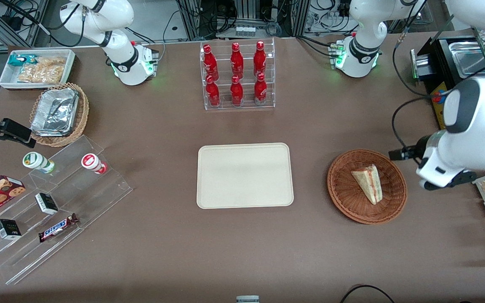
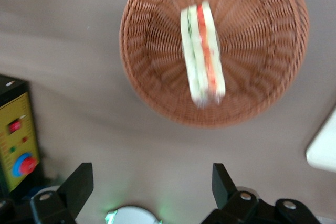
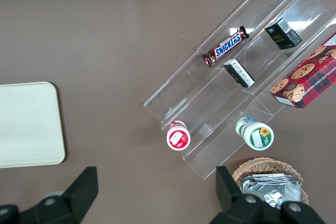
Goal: Place sandwich from basket to tray
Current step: 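Move the open left gripper over the sandwich in the wicker basket, then lower the left gripper and close it on the sandwich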
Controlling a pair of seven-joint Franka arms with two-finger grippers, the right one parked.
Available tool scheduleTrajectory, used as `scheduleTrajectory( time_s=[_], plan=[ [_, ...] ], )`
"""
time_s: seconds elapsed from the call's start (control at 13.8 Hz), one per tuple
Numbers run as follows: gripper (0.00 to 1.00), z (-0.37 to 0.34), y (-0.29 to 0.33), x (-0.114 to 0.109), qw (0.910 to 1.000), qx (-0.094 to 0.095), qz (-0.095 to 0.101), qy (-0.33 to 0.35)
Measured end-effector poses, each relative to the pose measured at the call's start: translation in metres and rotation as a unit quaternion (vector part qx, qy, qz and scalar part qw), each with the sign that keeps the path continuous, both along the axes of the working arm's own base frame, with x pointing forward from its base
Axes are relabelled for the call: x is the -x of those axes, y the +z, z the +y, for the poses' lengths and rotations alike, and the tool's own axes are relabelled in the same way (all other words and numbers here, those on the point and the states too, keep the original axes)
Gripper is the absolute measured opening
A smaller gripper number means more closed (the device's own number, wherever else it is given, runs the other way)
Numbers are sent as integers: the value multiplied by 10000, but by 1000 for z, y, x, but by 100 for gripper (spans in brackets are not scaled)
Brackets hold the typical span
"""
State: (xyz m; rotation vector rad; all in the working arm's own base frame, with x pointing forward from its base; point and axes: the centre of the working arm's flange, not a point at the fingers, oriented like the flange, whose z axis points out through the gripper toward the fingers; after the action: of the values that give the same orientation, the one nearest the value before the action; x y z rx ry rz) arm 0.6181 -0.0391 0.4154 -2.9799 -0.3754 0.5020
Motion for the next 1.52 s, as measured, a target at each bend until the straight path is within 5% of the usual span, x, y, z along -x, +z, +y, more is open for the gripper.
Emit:
scheduleTrajectory(
  time_s=[0.36, 1.52],
  plan=[
    [100, -9, -86, -17, 9977, -50, -324, 597],
    [99, -41, -177, -8, 9911, -94, -472, 1243]
  ],
)
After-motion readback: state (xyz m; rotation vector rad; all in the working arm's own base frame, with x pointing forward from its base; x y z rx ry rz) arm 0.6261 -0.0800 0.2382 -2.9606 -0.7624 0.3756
